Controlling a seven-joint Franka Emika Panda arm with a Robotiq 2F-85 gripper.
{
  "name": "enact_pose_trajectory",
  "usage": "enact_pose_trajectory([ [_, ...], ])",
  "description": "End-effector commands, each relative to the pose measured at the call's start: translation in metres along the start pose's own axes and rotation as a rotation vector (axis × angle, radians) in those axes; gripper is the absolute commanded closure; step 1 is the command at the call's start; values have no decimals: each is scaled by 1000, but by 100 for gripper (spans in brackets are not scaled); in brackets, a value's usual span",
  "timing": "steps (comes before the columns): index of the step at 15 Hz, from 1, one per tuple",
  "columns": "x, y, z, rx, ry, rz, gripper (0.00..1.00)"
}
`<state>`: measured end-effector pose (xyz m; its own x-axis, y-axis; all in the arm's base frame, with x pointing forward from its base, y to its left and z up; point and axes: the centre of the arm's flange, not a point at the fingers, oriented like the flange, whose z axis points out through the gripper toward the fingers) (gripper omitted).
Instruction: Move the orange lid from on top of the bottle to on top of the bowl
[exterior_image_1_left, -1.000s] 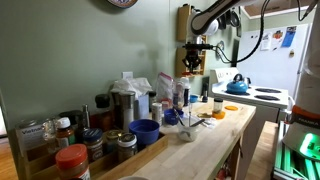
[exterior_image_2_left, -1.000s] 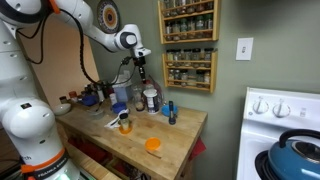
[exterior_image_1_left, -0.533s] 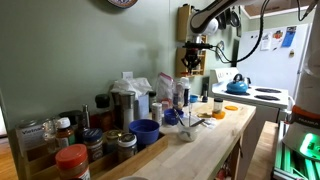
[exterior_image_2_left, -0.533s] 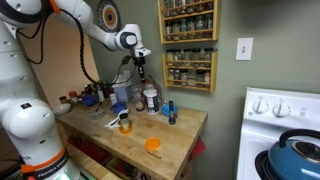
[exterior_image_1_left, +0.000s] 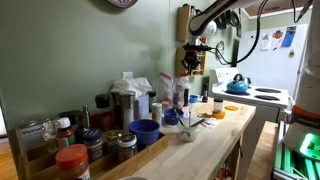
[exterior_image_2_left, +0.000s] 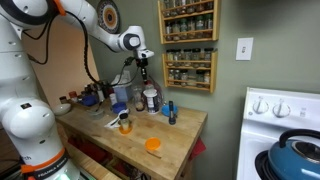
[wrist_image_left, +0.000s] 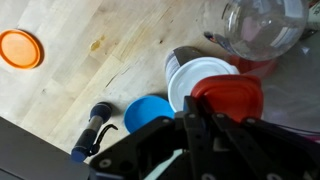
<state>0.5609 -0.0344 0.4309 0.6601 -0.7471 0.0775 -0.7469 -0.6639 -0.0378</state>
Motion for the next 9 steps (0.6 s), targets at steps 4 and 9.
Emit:
enact_pose_trajectory([
  [4, 19, -4, 9, -1, -31, 25, 98],
  [9, 20, -7, 17, -17, -39, 24, 98],
])
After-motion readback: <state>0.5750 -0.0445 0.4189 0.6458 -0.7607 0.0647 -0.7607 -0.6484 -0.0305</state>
